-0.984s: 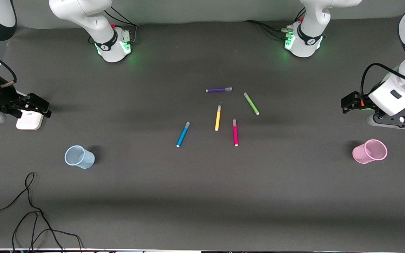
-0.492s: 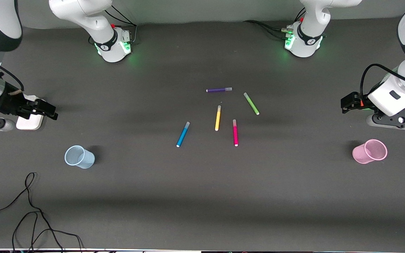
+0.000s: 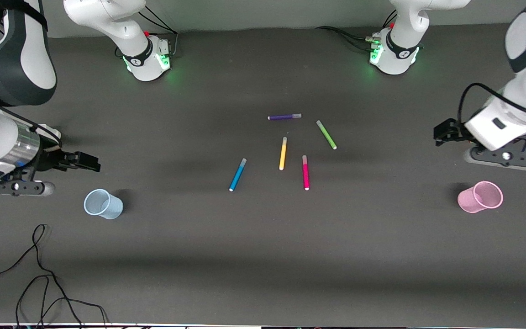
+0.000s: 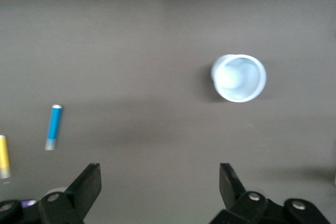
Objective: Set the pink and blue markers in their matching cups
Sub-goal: 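Reach the right gripper to the blue marker while the left gripper reaches the pink marker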
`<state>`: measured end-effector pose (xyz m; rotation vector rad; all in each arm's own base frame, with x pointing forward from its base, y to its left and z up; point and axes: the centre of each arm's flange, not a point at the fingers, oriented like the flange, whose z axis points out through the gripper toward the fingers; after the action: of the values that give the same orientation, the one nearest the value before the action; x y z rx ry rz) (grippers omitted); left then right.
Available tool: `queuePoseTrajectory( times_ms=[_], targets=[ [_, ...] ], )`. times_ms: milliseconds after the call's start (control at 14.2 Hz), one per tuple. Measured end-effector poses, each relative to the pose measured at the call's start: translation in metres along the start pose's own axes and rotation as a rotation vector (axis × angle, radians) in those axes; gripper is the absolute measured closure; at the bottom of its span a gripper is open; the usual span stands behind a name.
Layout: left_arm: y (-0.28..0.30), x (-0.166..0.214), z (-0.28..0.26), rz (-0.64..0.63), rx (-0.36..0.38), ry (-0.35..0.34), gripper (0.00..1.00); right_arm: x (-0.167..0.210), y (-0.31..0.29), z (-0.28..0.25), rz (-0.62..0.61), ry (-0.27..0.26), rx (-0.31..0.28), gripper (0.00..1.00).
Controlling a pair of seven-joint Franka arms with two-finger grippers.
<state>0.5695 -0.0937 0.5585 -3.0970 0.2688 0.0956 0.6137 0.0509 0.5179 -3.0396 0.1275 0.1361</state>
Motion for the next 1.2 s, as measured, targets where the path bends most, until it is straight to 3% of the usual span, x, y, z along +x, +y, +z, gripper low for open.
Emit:
queuePoseTrajectory(
  times_ms=[141,422,633,773,1055,1195],
  targets=[
    [0.04,0.007,0.008,-0.031,-0.023,0.004,0.0,0.004,-0.009,-0.002,0.004,0.004,0.05,0.0],
    [0.133,0.03,0.054,-0.091,-0.057,0.017,0.01,0.015,-0.036,-0.009,0.052,0.024,0.081,0.0],
    [0.194,0.046,0.111,-0.118,-0.069,0.013,0.02,0.036,-0.083,0.024,0.088,-0.029,0.174,0.0],
    [0.227,0.055,0.153,-0.158,-0.078,0.01,0.02,0.052,-0.112,0.072,0.07,-0.096,0.183,0.0],
    [0.27,0.059,0.247,-0.147,-0.068,-0.044,0.03,0.054,-0.169,0.216,0.023,-0.306,0.147,0.0],
    [0.279,0.06,0.286,-0.138,-0.067,-0.061,0.03,0.05,-0.18,0.274,0.015,-0.385,0.126,0.0]
  ],
)
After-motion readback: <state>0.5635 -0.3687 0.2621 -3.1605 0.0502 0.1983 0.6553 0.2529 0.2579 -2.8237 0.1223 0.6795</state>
